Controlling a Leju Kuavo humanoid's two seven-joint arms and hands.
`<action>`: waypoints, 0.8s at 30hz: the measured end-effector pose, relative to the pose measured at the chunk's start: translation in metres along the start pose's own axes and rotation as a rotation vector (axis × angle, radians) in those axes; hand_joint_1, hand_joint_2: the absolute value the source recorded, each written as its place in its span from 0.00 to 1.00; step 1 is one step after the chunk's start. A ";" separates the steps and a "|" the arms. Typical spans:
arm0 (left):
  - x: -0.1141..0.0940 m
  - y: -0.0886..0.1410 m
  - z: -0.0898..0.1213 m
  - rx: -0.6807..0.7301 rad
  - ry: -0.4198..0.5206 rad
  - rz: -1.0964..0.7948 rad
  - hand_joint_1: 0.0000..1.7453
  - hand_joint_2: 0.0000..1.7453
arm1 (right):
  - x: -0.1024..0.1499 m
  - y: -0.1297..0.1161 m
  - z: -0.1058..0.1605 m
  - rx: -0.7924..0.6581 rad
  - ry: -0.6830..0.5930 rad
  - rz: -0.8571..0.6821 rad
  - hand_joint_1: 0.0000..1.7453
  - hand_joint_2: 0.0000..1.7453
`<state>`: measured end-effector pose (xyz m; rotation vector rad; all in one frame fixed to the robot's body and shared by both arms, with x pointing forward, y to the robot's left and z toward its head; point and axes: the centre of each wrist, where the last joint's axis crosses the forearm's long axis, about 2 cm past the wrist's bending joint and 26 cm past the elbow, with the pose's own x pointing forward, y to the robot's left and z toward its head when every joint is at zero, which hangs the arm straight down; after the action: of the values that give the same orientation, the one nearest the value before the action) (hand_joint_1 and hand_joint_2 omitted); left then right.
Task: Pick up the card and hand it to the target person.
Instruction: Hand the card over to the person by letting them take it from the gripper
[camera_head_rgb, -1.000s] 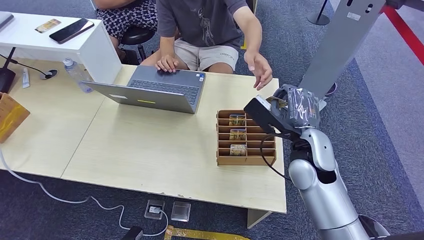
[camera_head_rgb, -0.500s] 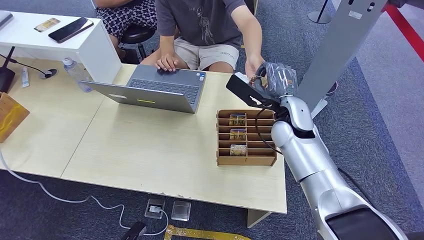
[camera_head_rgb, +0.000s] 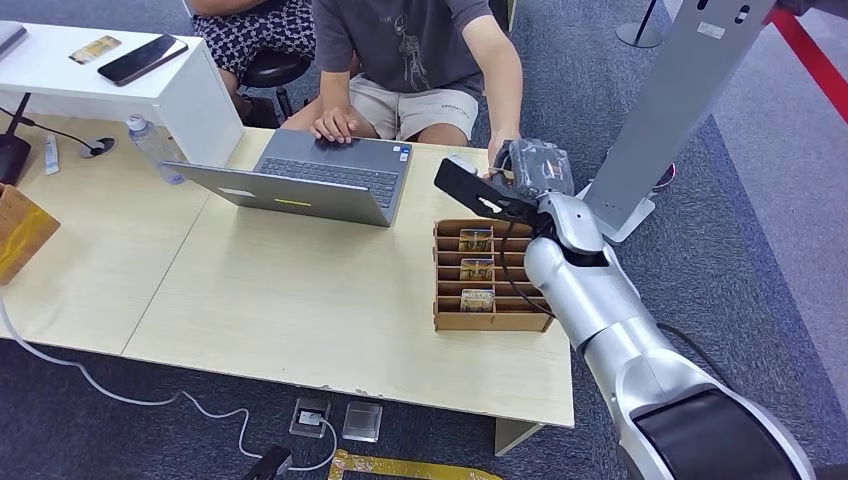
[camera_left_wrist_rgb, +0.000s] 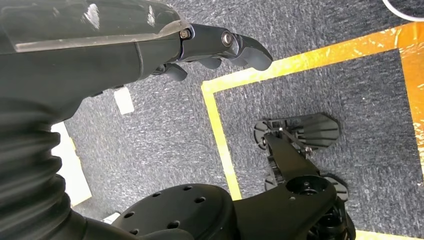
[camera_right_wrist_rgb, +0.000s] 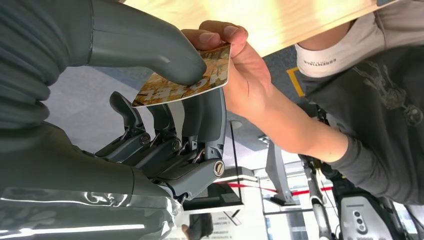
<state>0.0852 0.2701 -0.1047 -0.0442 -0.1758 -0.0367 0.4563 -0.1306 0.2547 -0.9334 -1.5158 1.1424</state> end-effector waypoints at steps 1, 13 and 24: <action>0.000 0.000 0.000 0.000 -0.001 0.000 0.00 1.00 | 0.000 0.001 0.000 0.003 0.002 0.003 0.85 1.00; 0.000 0.000 0.000 -0.009 -0.013 0.000 0.00 1.00 | -0.002 0.007 0.000 0.029 0.016 0.017 0.00 1.00; -0.001 0.000 0.000 -0.009 -0.011 0.005 0.00 1.00 | -0.002 0.010 0.000 0.034 0.014 0.029 0.00 1.00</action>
<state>0.0841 0.2701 -0.1050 -0.0540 -0.1868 -0.0327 0.4565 -0.1296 0.2448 -0.9413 -1.4711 1.1771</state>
